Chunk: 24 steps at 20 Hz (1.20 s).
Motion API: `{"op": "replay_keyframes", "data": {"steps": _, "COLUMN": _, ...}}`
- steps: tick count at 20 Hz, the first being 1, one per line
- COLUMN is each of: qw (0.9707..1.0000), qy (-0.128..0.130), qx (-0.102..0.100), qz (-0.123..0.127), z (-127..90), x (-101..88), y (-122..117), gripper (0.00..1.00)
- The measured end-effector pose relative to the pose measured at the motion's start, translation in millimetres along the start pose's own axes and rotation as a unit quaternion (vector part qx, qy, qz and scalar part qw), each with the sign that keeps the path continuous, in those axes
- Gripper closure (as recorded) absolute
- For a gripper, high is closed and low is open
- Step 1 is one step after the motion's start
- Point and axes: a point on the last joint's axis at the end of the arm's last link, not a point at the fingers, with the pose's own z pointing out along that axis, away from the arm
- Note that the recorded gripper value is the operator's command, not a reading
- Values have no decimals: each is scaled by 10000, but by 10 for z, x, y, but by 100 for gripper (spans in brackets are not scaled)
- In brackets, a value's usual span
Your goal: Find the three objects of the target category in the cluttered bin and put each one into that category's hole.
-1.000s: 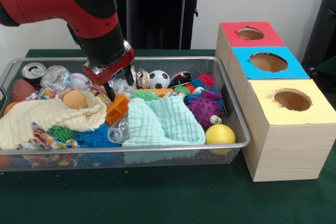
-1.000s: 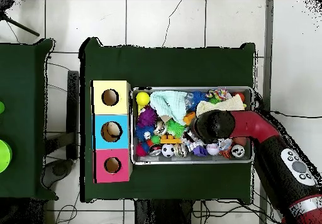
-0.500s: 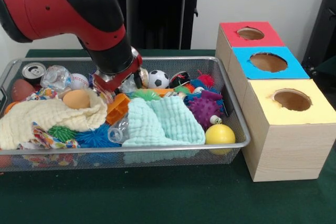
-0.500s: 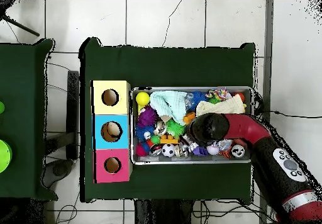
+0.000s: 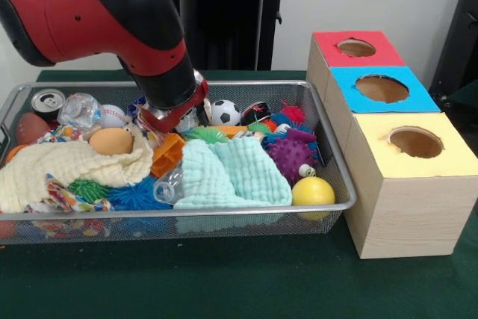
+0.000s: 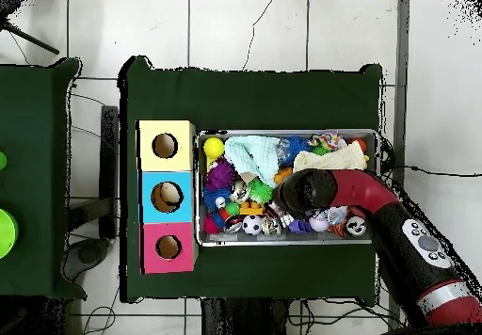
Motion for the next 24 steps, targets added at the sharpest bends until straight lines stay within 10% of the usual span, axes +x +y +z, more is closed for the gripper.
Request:
{"op": "replay_keyframes", "data": {"steps": 1, "qw": 10000, "qy": 10, "qx": 8, "qz": -16, "z": 1, "x": -9, "y": 6, "gripper": 0}}
{"op": "replay_keyframes", "data": {"steps": 2, "qw": 9999, "qy": 54, "qx": 31, "qz": -105, "z": 23, "x": -69, "y": 48, "gripper": 100}}
{"op": "replay_keyframes", "data": {"steps": 24, "qw": 9996, "qy": 114, "qx": 215, "qz": -175, "z": -120, "x": -115, "y": 24, "gripper": 100}}
